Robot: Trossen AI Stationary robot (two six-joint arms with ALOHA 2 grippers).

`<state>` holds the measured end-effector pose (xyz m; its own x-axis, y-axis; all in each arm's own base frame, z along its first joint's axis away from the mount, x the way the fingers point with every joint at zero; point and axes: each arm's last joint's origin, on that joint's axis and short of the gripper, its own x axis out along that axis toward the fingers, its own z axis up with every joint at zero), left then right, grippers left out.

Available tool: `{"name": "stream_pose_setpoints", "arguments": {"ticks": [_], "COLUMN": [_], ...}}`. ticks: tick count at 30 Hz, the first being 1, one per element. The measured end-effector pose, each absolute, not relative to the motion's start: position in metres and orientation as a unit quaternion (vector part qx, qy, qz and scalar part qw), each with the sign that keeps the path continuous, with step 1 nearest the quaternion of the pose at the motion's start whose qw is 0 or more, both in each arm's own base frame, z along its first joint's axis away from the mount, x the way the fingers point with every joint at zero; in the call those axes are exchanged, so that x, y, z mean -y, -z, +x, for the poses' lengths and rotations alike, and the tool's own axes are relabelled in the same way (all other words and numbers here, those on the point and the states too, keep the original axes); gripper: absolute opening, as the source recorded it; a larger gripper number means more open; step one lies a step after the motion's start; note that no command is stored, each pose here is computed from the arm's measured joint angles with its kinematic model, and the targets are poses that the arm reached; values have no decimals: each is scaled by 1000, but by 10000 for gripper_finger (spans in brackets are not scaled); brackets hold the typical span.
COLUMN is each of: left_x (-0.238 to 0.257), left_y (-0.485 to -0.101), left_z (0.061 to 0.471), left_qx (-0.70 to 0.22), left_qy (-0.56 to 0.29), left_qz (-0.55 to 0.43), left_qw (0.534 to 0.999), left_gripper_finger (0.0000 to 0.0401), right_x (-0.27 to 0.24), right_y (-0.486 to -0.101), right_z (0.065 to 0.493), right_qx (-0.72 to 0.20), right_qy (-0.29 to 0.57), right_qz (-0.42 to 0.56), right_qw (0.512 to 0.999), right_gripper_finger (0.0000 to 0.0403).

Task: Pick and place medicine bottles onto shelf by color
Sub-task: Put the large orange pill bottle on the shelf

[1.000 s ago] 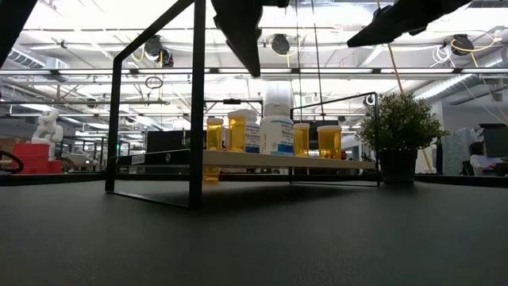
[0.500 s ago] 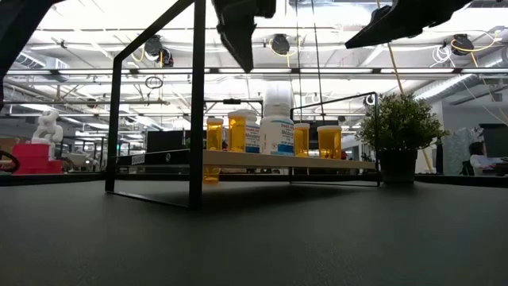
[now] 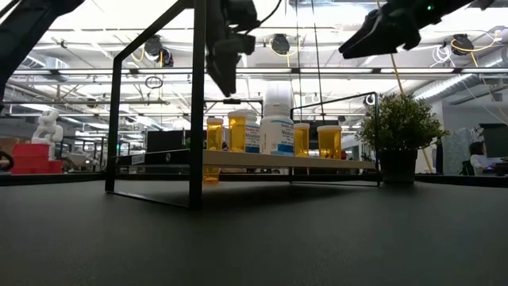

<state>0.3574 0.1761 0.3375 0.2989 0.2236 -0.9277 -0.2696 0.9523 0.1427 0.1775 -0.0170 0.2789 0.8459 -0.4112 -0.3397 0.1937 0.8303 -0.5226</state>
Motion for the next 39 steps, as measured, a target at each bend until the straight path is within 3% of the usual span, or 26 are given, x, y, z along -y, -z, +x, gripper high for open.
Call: {"name": "stream_pose_setpoints", "arguments": {"ticks": [11, 19, 39], "left_x": [-215, -217, -236], "left_y": [-338, -321, -240], "left_z": [336, 340, 329], "left_qx": [-554, -560, -560], "left_qy": [-233, -272, -340], "left_qz": [-101, -137, -216], "left_qw": [793, 771, 724], "left_gripper_finger": [389, 390, 390], "right_x": [37, 44, 59], "right_y": [-283, -289, -279], "right_z": [177, 178, 191], "right_qx": [-223, -177, -188], "right_qy": [175, 161, 159], "right_qz": [-288, -262, -221], "right_qw": [915, 935, 944], "right_gripper_finger": [314, 314, 313]}}
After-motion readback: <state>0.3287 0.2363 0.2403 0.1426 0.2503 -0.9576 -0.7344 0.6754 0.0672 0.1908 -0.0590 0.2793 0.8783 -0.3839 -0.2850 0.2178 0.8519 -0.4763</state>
